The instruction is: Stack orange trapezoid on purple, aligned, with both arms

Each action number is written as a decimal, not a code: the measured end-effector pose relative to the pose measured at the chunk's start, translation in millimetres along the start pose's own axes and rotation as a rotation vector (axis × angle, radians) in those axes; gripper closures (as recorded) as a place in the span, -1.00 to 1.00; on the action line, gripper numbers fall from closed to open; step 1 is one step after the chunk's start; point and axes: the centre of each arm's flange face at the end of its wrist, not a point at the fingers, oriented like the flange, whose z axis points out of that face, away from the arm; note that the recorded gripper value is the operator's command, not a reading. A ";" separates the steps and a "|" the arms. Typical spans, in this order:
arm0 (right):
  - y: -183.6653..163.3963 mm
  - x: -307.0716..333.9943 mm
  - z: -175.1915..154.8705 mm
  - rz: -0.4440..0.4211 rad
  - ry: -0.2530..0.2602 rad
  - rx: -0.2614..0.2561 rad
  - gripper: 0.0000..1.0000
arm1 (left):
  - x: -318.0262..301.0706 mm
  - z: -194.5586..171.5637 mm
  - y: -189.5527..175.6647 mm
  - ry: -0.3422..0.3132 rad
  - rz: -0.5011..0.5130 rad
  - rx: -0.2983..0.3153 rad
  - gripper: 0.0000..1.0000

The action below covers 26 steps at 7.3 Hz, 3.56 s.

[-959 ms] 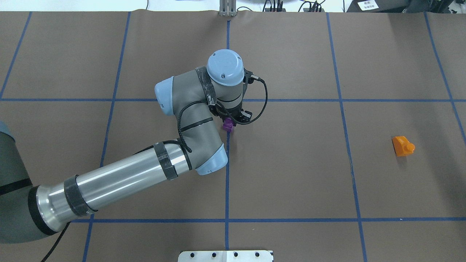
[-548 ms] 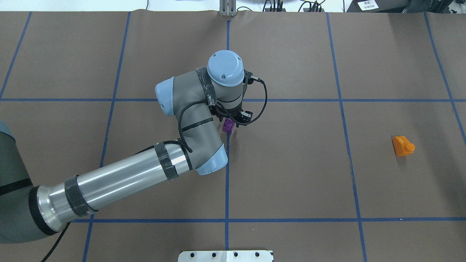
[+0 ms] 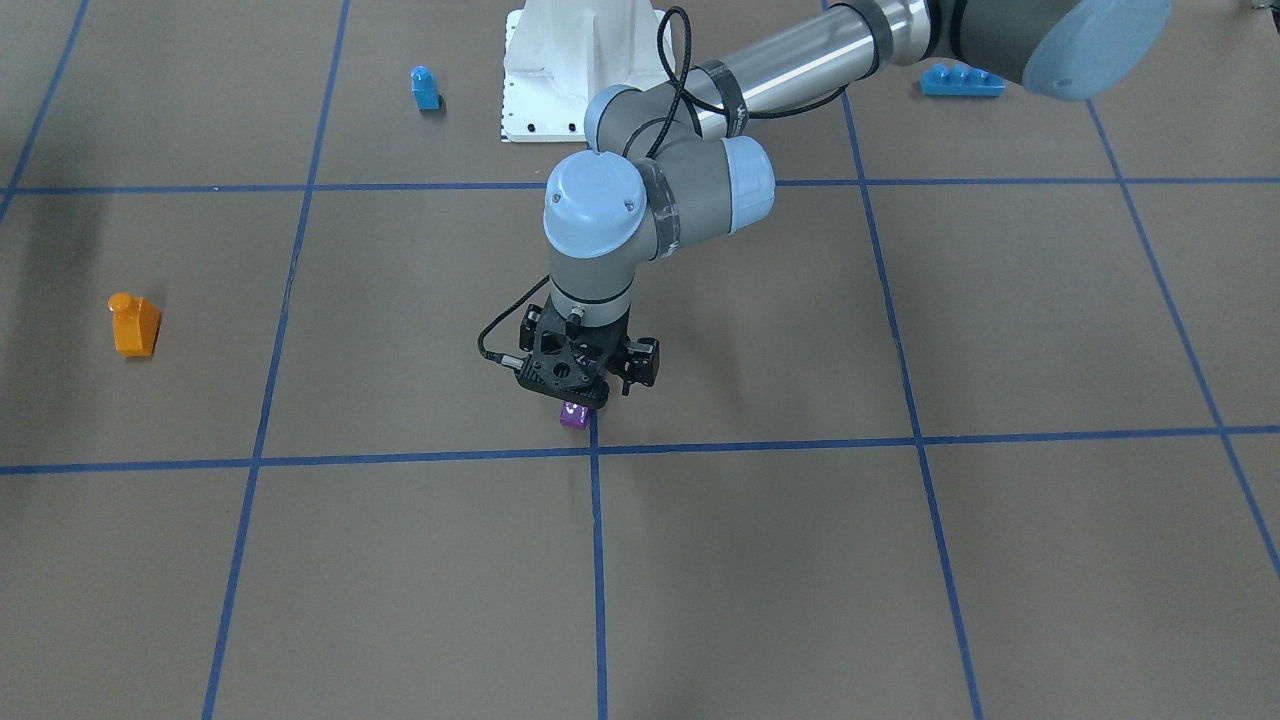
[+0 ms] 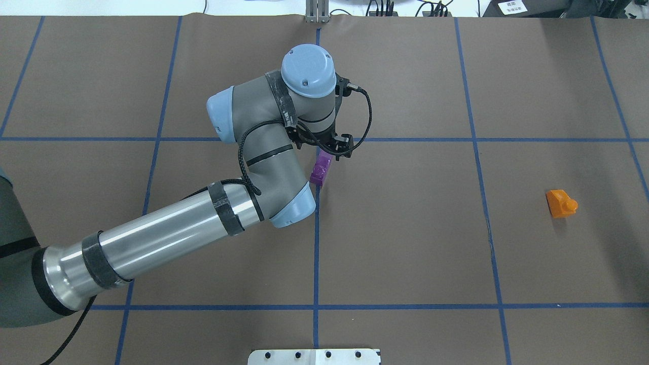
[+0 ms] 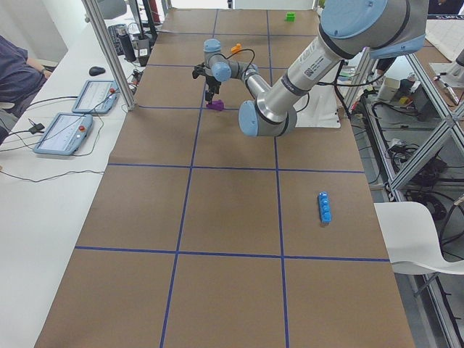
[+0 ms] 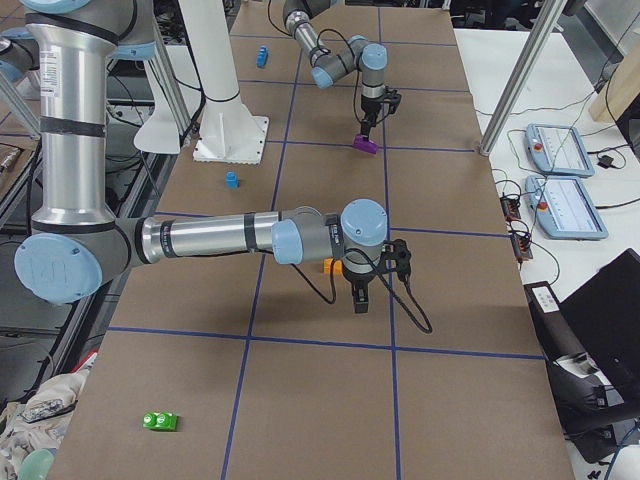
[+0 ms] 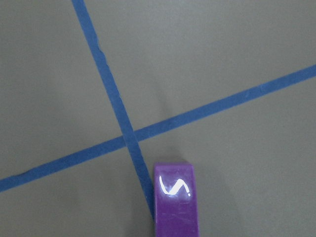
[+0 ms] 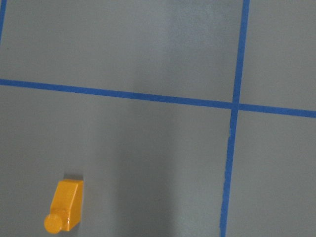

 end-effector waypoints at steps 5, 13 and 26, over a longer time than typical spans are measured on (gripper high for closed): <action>32.3 -96.7 95.4 0.076 0.010 0.021 -1.00 | -10.9 -36.5 -7.7 -0.005 -0.016 0.025 -1.00; 42.5 -146.2 184.5 0.033 0.082 -0.065 0.77 | -20.4 -38.0 -6.5 -0.014 -0.022 0.025 -1.00; -120.2 -573.4 94.3 0.221 0.042 -0.131 1.00 | -357.7 -104.3 92.4 -0.074 0.073 -0.037 -1.00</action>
